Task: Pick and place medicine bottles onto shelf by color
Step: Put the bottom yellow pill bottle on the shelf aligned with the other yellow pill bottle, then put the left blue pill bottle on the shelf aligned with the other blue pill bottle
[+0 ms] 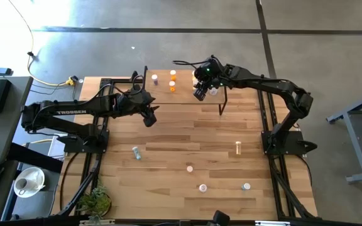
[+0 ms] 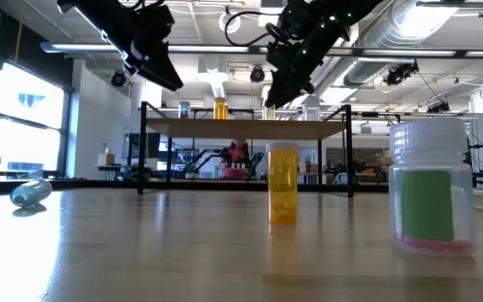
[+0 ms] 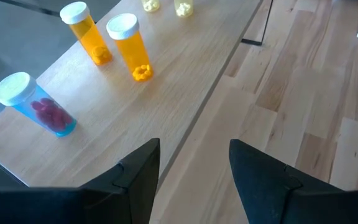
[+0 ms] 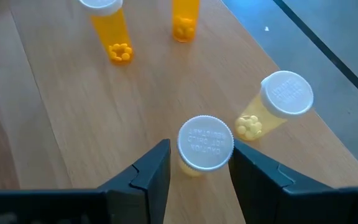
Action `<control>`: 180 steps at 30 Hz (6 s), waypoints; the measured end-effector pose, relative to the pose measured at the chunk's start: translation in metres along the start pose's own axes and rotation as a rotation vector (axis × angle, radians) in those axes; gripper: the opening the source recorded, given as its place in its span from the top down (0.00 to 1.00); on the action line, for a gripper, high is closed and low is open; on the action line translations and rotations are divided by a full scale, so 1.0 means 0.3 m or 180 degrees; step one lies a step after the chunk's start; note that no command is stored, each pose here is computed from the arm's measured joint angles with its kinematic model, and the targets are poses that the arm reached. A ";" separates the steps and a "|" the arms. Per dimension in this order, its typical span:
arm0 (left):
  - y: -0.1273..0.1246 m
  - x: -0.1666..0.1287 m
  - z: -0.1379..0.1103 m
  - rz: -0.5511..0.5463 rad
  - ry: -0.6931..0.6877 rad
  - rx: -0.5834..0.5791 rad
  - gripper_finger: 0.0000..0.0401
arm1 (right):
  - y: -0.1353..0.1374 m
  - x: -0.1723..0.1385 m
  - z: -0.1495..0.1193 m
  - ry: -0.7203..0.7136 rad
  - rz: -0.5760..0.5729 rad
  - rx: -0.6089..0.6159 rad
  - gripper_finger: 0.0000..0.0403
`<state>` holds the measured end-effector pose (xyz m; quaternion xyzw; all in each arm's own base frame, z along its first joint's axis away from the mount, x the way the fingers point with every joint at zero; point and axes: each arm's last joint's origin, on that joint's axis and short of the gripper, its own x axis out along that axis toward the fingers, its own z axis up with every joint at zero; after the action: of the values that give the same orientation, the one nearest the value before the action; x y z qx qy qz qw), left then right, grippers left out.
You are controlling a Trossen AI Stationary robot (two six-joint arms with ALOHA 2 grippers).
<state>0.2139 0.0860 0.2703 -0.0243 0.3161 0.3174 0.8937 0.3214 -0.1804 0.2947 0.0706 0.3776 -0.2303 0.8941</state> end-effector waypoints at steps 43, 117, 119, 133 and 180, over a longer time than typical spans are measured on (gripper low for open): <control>0.000 0.000 0.000 0.0000 0.0001 0.0001 0.54 | 0.005 -0.007 -0.008 0.0093 0.0166 0.0097 0.74; 0.000 0.000 0.000 -0.0001 0.0003 0.0003 0.54 | 0.030 -0.002 -0.005 0.0291 -0.0043 0.0021 0.74; 0.000 0.000 0.000 -0.0001 0.0003 0.0003 0.54 | 0.030 -0.002 -0.005 0.0292 -0.0042 0.0015 0.74; 0.000 0.000 0.000 -0.0001 0.0002 0.0003 0.54 | 0.031 0.000 -0.004 0.0279 -0.0041 0.0017 0.68; -0.131 -0.066 -0.097 -0.0275 0.0763 -0.0691 0.54 | 0.291 -0.173 -0.104 0.0434 0.0458 -0.0329 0.55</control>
<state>0.2090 0.0365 0.2523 -0.1720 0.3829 0.3057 0.8546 0.3104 -0.0751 0.3052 0.0668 0.4429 -0.1403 0.8830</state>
